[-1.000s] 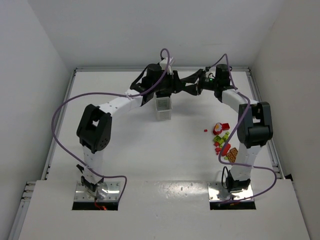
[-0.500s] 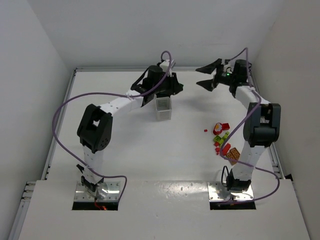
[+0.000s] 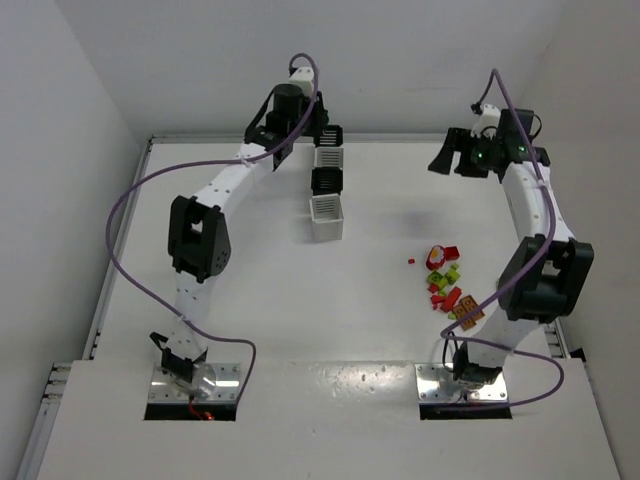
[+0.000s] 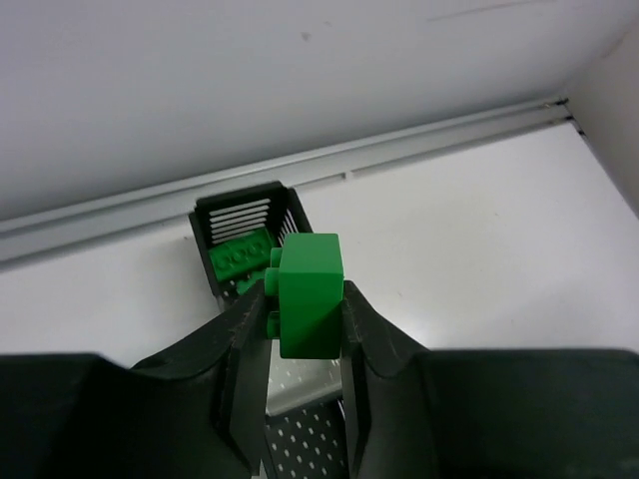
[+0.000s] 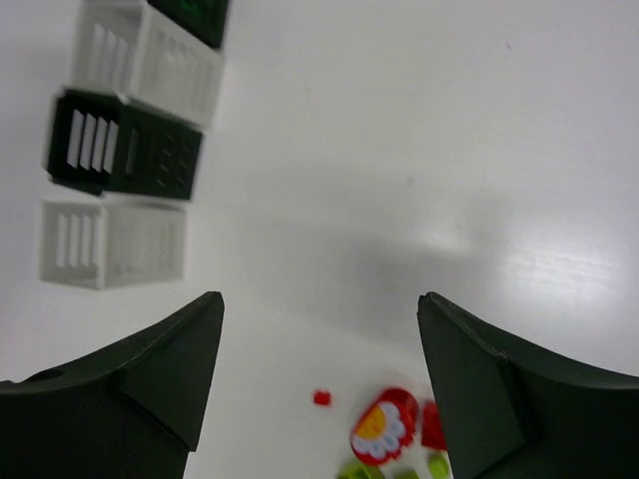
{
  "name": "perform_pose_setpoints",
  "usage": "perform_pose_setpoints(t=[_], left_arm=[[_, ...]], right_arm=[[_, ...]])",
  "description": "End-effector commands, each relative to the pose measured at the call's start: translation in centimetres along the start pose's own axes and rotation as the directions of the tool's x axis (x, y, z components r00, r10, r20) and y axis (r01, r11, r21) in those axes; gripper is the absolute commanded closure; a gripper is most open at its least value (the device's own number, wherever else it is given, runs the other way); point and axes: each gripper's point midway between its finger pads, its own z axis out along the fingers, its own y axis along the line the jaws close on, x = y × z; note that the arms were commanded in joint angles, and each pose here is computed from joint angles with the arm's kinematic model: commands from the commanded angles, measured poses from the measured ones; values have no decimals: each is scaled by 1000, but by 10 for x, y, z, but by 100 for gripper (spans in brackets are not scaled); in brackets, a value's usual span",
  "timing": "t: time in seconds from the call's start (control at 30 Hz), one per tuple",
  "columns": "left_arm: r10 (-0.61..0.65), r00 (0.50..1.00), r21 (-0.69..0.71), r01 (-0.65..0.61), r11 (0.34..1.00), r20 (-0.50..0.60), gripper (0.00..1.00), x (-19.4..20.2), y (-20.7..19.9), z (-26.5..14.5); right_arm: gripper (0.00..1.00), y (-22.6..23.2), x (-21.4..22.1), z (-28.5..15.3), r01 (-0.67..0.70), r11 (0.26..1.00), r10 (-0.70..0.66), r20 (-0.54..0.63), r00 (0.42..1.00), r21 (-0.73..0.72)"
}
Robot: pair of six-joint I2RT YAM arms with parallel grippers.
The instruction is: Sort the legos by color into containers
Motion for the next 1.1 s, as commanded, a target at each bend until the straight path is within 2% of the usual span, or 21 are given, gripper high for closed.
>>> perform_pose_setpoints(t=[0.0,0.03,0.1,0.23,0.47,0.67,0.8,0.93,1.07], left_arm=[[12,999,-36,-14,999,-49,86,21,18,26],[11,1000,-31,-12,999,-26,86,9,20,30],[20,999,-31,-21,999,-29,85,19,23,43],[79,997,-21,-78,997,24,83,10,24,55],[137,989,-55,-135,989,46,81,20,36,72],[171,983,-68,-167,984,68,71,22,41,79],[172,980,-65,-166,984,101,57,18,40,82],[172,978,-64,-166,984,121,33,16,39,85],[173,976,-63,-165,984,133,22,13,39,85]], right_arm=[[21,-21,29,-27,205,974,-195,-98,976,101],[21,-19,27,-35,220,969,-209,-96,973,111],[21,-21,35,-40,225,966,-209,-124,970,128],[21,-25,38,-45,223,962,-201,-143,969,158],[21,-27,35,-54,223,957,-201,-134,970,185],[21,-32,36,-54,225,953,-200,-139,970,204],[21,-34,39,-54,226,950,-199,-141,970,214],[21,-36,44,-54,236,946,-206,-149,967,221],[21,-39,51,-58,258,937,-223,-165,961,236]])
